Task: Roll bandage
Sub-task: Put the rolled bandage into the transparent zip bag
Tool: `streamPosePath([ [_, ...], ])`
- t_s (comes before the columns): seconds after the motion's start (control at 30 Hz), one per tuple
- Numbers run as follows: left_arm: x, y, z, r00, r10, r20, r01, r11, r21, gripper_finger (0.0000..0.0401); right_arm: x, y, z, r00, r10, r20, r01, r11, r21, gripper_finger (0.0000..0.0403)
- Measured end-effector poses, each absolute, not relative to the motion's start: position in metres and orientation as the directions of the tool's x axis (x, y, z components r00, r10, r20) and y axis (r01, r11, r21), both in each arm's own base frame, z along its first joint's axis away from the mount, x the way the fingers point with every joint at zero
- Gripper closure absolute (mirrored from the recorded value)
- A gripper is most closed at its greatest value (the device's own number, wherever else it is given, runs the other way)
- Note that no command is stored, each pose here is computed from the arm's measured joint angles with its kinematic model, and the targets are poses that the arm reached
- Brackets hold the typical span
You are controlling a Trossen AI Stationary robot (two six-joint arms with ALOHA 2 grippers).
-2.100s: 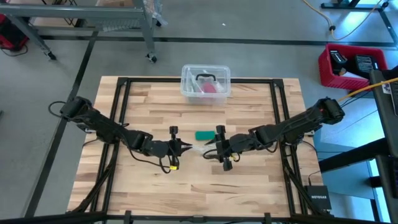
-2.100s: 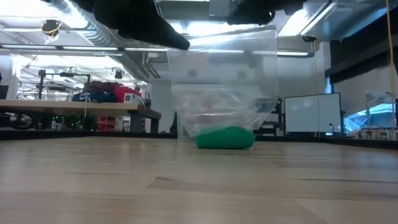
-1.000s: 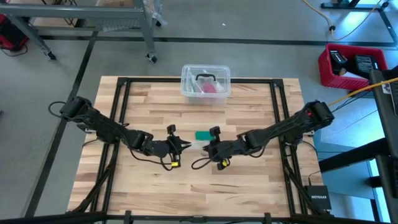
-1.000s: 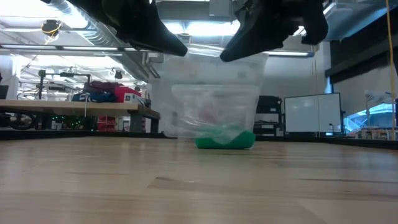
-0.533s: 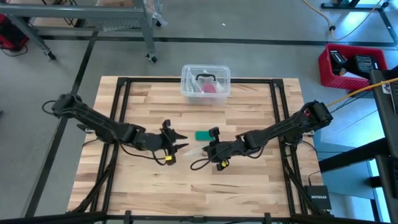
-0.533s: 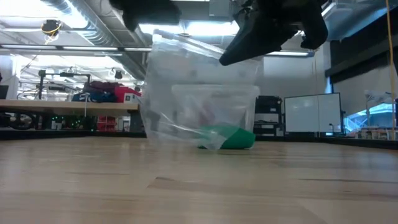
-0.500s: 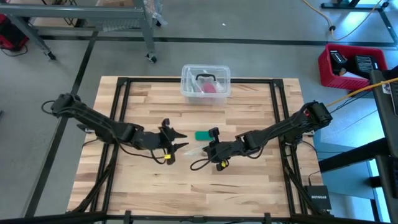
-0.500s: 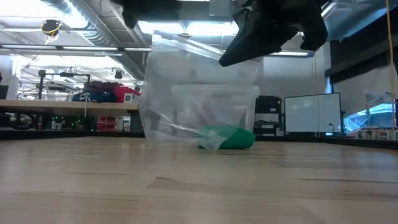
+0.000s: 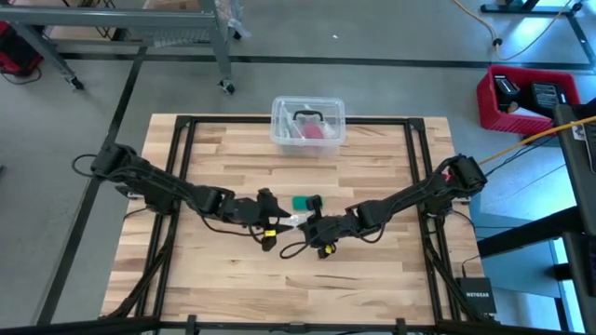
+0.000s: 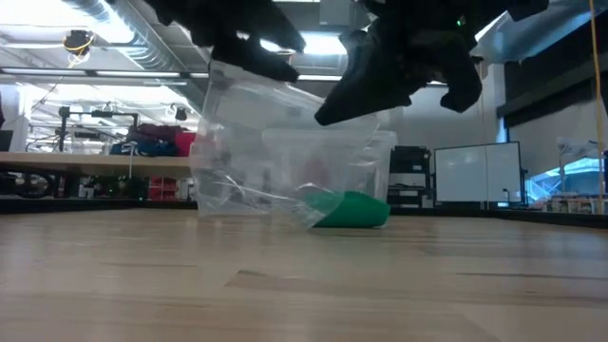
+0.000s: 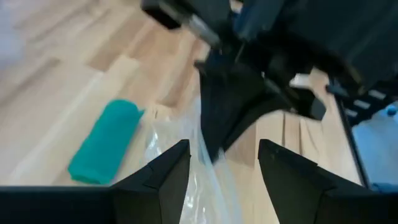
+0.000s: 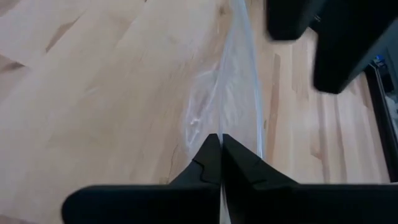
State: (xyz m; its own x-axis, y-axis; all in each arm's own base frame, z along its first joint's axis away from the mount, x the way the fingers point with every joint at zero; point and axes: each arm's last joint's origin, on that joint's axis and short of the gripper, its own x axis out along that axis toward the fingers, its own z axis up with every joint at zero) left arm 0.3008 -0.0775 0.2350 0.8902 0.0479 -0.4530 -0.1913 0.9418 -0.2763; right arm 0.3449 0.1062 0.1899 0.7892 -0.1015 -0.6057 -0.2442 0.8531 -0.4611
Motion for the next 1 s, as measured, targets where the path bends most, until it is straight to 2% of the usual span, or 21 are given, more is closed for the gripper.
streamPosePath([
  [0.3,0.302,-0.078,0.226,0.867,0.053,-0.496,-0.19,0.955,-0.229,0.0217,0.345,0.106,0.19,0.794,-0.116,-0.597,-0.239,0.843,-0.481,0.0398],
  [0.73,0.302,-0.066,0.209,0.791,0.115,-0.601,-0.275,0.944,-0.182,0.0219,0.346,0.106,0.191,0.795,-0.116,-0.596,-0.237,0.844,-0.481,0.0399],
  [0.87,0.303,-0.063,0.206,0.773,0.085,-0.628,-0.263,0.945,-0.195,0.0241,0.347,0.106,0.192,0.806,-0.113,-0.581,-0.229,0.846,-0.481,0.0397],
  [1.0,0.305,-0.064,0.203,0.77,-0.002,-0.638,-0.207,0.945,-0.253,0.0274,0.348,0.107,0.194,0.822,-0.107,-0.559,-0.215,0.851,-0.479,0.0399],
])
